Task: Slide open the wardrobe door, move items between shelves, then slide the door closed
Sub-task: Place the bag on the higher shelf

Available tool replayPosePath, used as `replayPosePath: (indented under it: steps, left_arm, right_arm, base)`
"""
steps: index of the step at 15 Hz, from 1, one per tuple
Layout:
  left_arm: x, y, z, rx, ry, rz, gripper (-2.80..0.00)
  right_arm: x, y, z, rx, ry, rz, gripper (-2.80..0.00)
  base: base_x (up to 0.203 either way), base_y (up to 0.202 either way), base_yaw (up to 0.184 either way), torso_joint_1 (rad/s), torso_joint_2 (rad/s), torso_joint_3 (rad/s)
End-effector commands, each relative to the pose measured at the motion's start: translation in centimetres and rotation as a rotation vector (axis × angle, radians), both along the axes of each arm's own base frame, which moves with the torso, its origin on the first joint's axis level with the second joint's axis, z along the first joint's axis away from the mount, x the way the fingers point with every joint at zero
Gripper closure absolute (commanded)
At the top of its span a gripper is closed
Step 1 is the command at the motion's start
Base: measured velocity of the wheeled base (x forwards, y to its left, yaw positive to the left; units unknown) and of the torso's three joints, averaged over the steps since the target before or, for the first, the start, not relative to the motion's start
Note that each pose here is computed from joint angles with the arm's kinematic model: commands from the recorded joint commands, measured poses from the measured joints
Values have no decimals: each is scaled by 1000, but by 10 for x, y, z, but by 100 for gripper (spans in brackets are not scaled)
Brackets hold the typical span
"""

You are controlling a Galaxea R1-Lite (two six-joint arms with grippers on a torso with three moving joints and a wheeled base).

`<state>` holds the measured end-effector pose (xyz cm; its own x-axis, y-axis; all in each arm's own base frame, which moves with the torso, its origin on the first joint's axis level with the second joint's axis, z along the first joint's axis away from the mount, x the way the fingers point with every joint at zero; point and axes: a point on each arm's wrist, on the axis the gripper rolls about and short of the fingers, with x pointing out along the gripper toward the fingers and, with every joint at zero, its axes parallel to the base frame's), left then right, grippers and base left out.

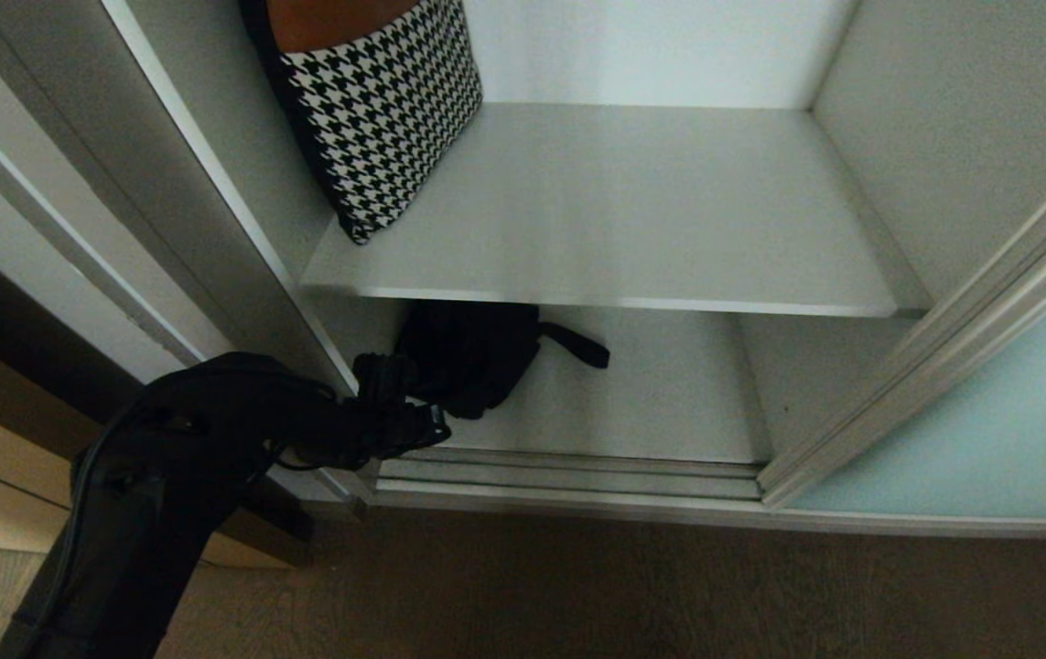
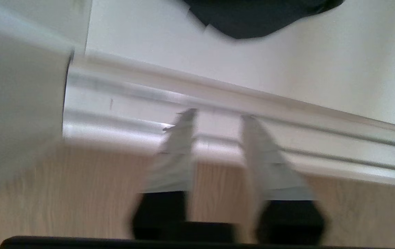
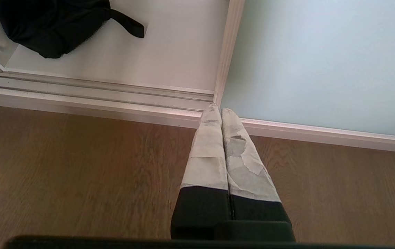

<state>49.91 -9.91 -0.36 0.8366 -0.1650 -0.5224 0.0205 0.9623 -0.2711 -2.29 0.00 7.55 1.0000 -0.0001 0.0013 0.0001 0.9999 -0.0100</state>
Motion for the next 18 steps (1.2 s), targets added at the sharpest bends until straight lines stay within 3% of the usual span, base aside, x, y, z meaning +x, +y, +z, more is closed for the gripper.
replayPosePath:
  steps: [1, 3, 8, 14, 16, 18]
  left_arm:
    - [11, 1, -2, -3, -86, -1, -280]
    - [17, 1, -1, 3, -174, -10, -280]
    - [43, -1, -16, 84, -347, -62, -280]
    - [41, 10, -49, 26, -191, -257, -280]
    - [42, 11, -48, 16, -197, -294, -280]
    - [42, 14, -52, 72, -221, -363, -280]
  right_arm:
    - [0, 0, 0, -1, 1, 0, 0]
    - [0, 0, 0, 0, 0, 0, 0]
    - [0, 0, 0, 1, 1, 0, 0]
    - [0, 0, 0, -1, 0, 0, 0]
    - [0, 0, 0, 1, 0, 0, 0]
    - [0, 0, 0, 1, 1, 0, 0]
  base:
    - [0, 0, 0, 0, 0, 0]
    - [0, 0, 0, 0, 0, 0]
    - [0, 0, 0, 0, 0, 0]
    - [0, 0, 0, 0, 0, 0]
    - [0, 0, 0, 0, 0, 0]
    - [0, 0, 0, 0, 0, 0]
